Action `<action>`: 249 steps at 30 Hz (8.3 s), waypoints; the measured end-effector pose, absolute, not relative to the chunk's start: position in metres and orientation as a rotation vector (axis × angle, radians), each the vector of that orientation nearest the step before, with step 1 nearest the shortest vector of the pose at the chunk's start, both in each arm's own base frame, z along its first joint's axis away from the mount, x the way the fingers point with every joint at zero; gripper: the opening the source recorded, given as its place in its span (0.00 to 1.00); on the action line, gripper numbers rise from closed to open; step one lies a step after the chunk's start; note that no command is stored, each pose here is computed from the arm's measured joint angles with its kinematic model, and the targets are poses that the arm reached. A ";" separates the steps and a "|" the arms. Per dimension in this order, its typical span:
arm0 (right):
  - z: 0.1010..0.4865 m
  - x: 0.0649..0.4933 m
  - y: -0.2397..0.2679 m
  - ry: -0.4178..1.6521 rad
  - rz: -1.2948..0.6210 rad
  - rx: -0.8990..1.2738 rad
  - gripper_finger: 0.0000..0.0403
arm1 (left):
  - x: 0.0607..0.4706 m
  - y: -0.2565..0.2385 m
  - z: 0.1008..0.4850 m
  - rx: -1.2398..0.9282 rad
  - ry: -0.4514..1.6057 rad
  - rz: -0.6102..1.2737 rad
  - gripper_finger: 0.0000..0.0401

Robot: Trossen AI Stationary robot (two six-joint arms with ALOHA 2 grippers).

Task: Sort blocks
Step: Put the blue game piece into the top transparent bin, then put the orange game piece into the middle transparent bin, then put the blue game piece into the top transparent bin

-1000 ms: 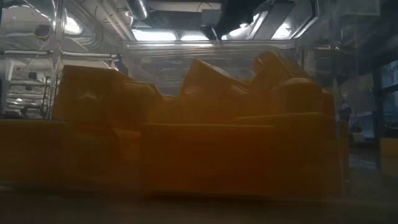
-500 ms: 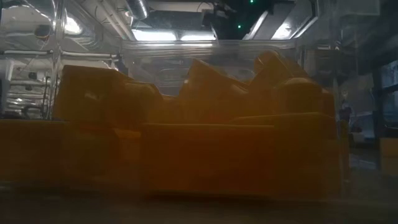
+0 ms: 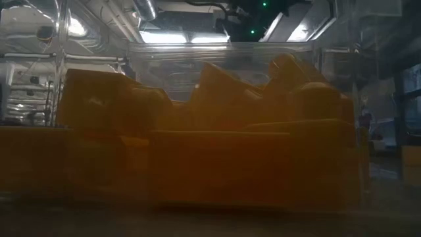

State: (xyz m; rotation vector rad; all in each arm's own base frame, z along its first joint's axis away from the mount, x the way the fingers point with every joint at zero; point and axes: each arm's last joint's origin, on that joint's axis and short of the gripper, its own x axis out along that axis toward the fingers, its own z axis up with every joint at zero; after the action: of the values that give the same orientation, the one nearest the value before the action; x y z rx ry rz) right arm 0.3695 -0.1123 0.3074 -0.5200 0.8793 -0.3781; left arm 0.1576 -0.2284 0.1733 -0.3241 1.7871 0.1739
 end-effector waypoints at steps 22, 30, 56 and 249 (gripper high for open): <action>0.308 0.369 -0.112 0.880 -0.378 -0.521 0.50 | 0.159 -0.236 0.173 -0.384 1.732 0.167 0.55; 0.307 0.369 -0.112 0.881 -0.377 -0.521 0.50 | 0.162 -0.244 0.169 -0.398 1.694 0.069 0.55; 0.357 0.371 -0.111 0.775 -0.386 -0.515 0.50 | 0.156 -0.235 0.147 -0.314 1.734 0.075 0.26; 0.287 0.388 -0.126 0.693 -0.496 -0.127 0.42 | 0.133 -0.084 0.298 -0.209 1.143 -0.398 0.51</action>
State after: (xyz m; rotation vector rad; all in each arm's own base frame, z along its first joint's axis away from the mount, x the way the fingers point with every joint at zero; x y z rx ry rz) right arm 0.3880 -0.1263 0.2867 -0.1272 0.6926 -0.4957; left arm 0.1335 -0.0839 0.2984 -0.2094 1.1428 -0.3982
